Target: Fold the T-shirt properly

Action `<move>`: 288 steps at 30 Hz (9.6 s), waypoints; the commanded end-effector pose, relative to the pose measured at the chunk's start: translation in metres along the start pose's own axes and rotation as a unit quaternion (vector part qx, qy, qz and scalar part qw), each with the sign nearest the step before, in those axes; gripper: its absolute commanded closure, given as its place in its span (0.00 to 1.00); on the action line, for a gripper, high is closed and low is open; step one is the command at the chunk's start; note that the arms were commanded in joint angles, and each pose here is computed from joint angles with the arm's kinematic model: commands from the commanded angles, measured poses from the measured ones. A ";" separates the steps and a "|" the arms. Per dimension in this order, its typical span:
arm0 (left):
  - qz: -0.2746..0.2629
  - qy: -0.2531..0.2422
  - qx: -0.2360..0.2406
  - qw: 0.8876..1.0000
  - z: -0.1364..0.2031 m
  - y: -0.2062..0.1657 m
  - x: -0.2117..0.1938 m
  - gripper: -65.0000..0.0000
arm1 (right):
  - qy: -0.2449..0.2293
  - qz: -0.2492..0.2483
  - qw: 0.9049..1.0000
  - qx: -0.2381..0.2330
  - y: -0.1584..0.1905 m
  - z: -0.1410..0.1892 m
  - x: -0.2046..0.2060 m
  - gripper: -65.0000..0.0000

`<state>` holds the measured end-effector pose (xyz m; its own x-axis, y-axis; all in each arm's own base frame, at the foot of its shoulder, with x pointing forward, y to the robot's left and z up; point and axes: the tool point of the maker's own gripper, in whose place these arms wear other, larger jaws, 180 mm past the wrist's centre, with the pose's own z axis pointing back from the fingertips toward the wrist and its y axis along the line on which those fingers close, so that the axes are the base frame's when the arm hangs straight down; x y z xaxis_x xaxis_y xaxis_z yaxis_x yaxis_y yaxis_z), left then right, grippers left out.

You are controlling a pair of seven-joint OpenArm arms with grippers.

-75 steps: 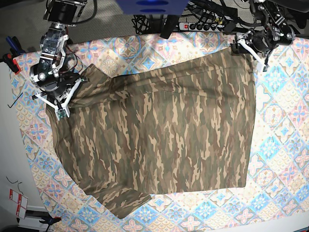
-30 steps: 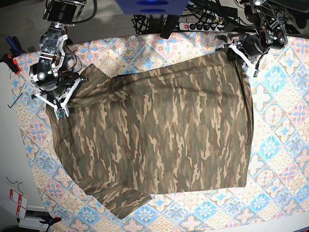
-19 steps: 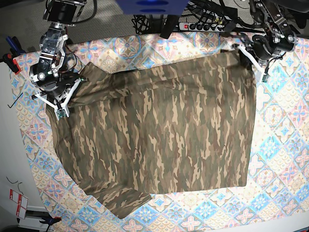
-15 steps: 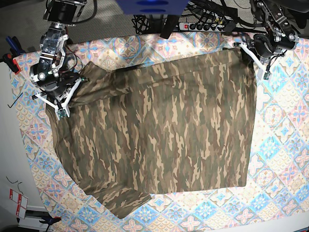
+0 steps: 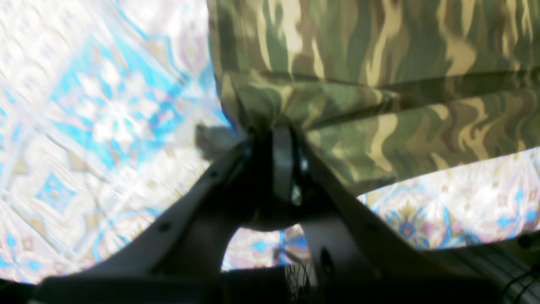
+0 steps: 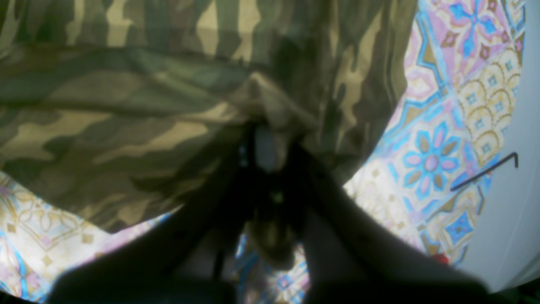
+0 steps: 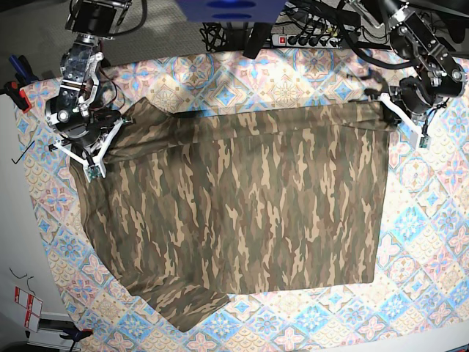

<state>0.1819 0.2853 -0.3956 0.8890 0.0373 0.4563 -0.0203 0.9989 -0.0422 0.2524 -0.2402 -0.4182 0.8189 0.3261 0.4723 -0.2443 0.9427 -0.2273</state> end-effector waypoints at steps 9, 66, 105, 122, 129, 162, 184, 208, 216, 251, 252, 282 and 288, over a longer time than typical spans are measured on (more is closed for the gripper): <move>0.005 0.009 0.023 1.000 -0.013 0.015 0.018 0.94 | -0.019 0.002 1.000 -0.011 -0.009 0.004 0.013 1.00; -0.070 0.075 0.078 0.992 -0.022 0.021 0.023 0.49 | -0.018 -0.023 1.000 0.003 -0.019 -0.023 0.045 1.00; 0.023 0.026 0.005 0.999 -0.052 0.016 -0.014 0.50 | -0.015 -0.021 1.000 0.003 -0.020 -0.023 0.042 1.00; 0.121 -0.050 -0.065 0.989 -0.064 0.005 -0.005 0.50 | -0.016 -0.005 1.000 0.010 -0.011 -0.024 0.047 1.00; 0.132 -0.075 -0.065 0.986 -0.067 0.007 -0.002 0.50 | -0.017 -0.004 1.000 0.011 -0.010 -0.024 0.048 1.00; 0.111 -0.147 -0.017 0.983 -0.031 0.031 0.040 0.87 | -0.016 -0.003 1.000 0.012 -0.009 -0.025 0.047 1.00; 0.097 -0.108 -0.012 0.989 -0.029 0.032 0.037 0.77 | -0.016 -0.003 1.000 0.012 -0.009 -0.025 0.047 1.00; 0.125 -0.126 -0.038 0.983 -0.048 0.025 0.041 0.53 | -0.006 -0.003 1.000 0.015 -0.006 -0.025 0.037 1.00; 0.116 -0.113 -0.023 0.986 -0.050 0.029 0.038 0.53 | -0.006 -0.003 1.000 0.015 -0.006 -0.025 0.037 1.00; 0.112 -0.114 -0.079 0.984 -0.084 0.006 0.056 0.83 | -0.007 -0.001 1.000 0.014 -0.006 -0.024 0.037 1.00; 0.111 -0.114 -0.079 0.984 -0.084 0.007 0.056 0.84 | -0.007 -0.001 1.000 0.014 -0.006 -0.024 0.037 1.00; 0.111 -0.124 -0.056 0.985 -0.066 0.038 0.099 0.87 | -0.005 -0.013 1.000 0.018 -0.009 -0.032 0.043 1.00; 0.104 -0.121 -0.048 0.986 -0.067 0.039 0.105 0.87 | 0.011 -0.027 0.999 0.038 -0.006 -0.048 0.046 1.00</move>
<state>0.2924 0.3172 -0.4257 0.7684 0.2704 0.5800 -0.1462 0.9565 -0.2523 0.3045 -0.2296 -0.4485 0.8630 0.2712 0.4263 -0.2442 0.9625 -0.1180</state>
